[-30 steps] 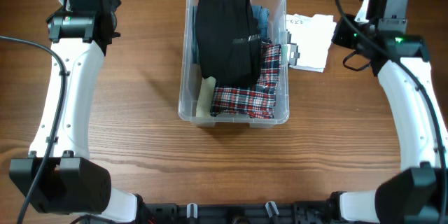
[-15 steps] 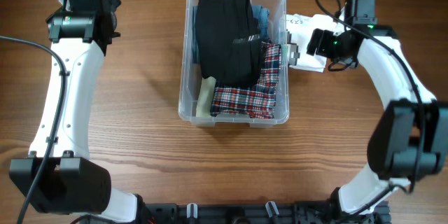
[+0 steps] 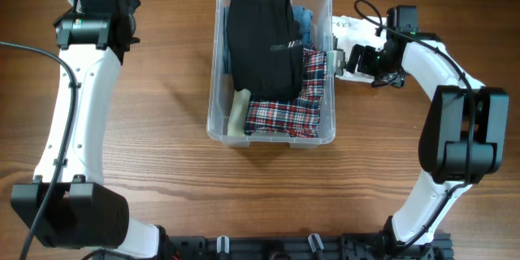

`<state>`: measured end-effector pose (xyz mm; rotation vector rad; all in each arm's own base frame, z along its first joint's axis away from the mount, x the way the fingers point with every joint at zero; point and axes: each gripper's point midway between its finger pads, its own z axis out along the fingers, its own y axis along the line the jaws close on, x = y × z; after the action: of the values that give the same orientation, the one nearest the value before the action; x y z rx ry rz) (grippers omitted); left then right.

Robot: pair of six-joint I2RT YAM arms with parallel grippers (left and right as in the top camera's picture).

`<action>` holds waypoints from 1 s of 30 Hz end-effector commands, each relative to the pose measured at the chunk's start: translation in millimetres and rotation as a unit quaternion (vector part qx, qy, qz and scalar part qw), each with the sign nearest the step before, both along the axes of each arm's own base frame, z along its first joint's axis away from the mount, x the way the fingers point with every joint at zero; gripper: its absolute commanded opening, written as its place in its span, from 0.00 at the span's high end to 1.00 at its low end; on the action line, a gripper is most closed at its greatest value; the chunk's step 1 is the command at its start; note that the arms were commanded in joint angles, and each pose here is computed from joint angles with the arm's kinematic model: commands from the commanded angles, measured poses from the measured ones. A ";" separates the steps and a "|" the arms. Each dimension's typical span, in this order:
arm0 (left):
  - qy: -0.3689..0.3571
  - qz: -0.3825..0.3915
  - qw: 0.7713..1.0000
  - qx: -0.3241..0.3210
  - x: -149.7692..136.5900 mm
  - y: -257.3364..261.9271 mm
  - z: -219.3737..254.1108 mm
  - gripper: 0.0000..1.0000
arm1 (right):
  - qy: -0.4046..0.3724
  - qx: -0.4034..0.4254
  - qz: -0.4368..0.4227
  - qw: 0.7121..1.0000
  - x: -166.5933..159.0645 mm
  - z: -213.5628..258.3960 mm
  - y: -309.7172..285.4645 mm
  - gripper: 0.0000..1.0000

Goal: Pack container
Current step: 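Move the right gripper to the white printed paper and grasp it, then lift the white paper with the right gripper and lower it into the box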

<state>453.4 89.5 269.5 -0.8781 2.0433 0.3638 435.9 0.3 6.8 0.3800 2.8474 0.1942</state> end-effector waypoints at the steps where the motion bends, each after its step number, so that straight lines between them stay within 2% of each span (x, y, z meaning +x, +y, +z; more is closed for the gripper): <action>1: 0.003 0.007 1.000 0.007 -0.3 4.1 -1.2 0.00 | 0.008 0.016 0.001 1.000 0.1 -14.0 5.6 0.12; 8: 0.003 0.007 1.000 0.007 -0.3 4.1 -1.2 0.00 | 0.003 0.047 0.014 0.999 1.4 -11.7 16.9 0.63; 11: 0.003 0.007 1.000 0.007 -0.3 4.1 -1.2 0.00 | 0.006 0.046 0.014 0.999 0.5 -12.0 16.7 0.80; 13: 0.003 0.007 1.000 0.007 -0.4 4.2 -1.2 0.00 | 0.011 0.046 0.014 0.999 -2.0 -12.7 16.8 0.96; 18: 0.003 0.007 1.000 0.007 -0.3 4.1 -1.2 0.00 | 0.010 0.038 0.022 0.999 -3.9 -2.9 12.5 0.96; 20: 0.003 0.007 1.000 0.007 -0.3 4.1 -1.2 0.00 | -0.016 0.035 0.018 0.999 1.5 18.6 7.6 0.96; 26: 0.003 0.007 1.000 0.007 -0.3 4.1 -1.2 0.00 | -0.137 0.025 0.014 0.990 9.6 123.1 0.4 0.96; 30: 0.003 0.007 1.000 0.007 -0.3 4.1 -1.2 0.00 | -0.214 0.023 0.020 0.976 -8.8 199.0 5.0 0.96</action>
<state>453.4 89.5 269.6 -0.8781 2.0429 0.3636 438.8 2.2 124.5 0.3251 2.6067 0.3008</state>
